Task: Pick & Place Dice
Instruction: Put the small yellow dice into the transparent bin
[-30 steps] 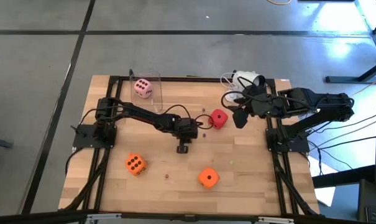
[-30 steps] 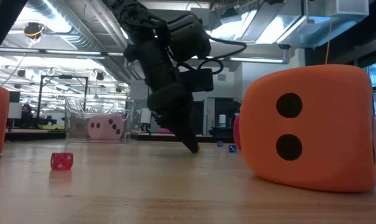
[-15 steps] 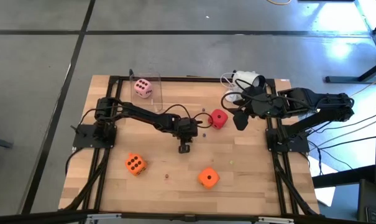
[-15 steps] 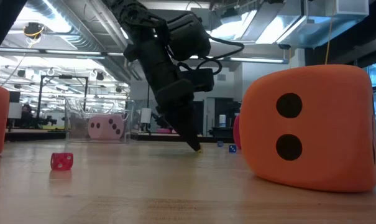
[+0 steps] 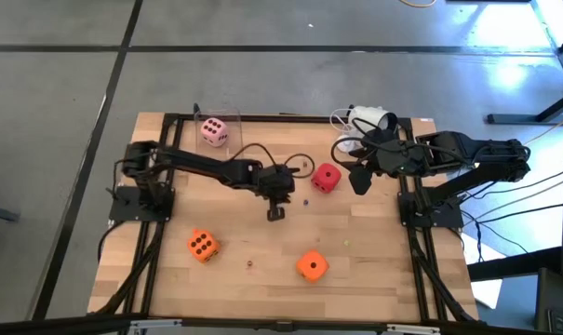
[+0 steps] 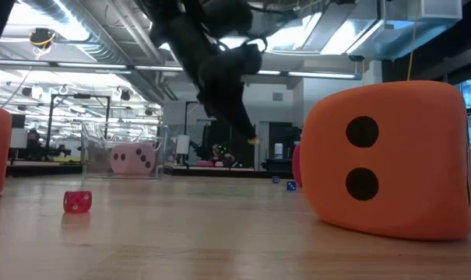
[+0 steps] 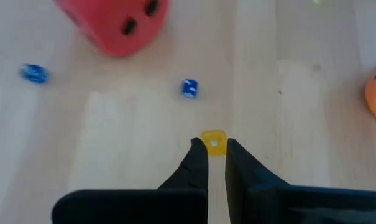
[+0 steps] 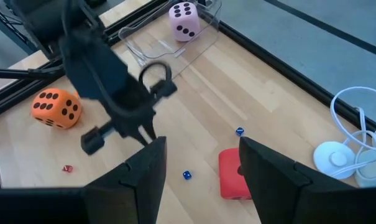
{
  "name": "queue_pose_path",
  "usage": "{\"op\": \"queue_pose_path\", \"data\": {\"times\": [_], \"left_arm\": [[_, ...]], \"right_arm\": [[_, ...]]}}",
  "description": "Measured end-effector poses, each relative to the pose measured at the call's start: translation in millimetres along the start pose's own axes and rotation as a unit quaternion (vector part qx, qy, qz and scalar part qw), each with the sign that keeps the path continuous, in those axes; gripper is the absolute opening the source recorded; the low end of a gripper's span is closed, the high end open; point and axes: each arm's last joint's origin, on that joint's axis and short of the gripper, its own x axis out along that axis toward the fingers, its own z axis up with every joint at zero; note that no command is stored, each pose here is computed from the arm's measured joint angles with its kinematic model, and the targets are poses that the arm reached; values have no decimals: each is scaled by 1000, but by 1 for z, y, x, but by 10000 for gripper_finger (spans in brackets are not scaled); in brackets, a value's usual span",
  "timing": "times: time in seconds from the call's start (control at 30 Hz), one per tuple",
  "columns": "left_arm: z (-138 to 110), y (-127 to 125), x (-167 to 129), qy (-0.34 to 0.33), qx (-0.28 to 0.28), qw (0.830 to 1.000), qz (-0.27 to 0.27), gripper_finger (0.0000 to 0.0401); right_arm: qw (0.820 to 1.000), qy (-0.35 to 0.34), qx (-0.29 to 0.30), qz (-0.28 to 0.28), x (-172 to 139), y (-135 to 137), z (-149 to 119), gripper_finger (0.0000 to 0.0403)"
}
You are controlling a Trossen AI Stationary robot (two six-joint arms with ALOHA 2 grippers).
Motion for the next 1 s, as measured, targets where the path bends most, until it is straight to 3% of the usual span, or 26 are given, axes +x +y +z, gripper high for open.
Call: {"op": "queue_pose_path", "data": {"times": [0.3,0.53,0.77,1.0], "left_arm": [[0,34,-51,21,-39,996,78,2],[1,59,-111,-23,-73,987,142,2],[-39,86,-153,-43,-169,960,218,2],[-88,108,-158,-24,-273,927,257,2]], "right_arm": [[1000,0,3,-1,0,0,0,201],[1000,0,2,-1,0,0,0,201],[1000,0,2,-1,0,0,0,201],[1000,0,2,-1,0,0,0,201]]}}
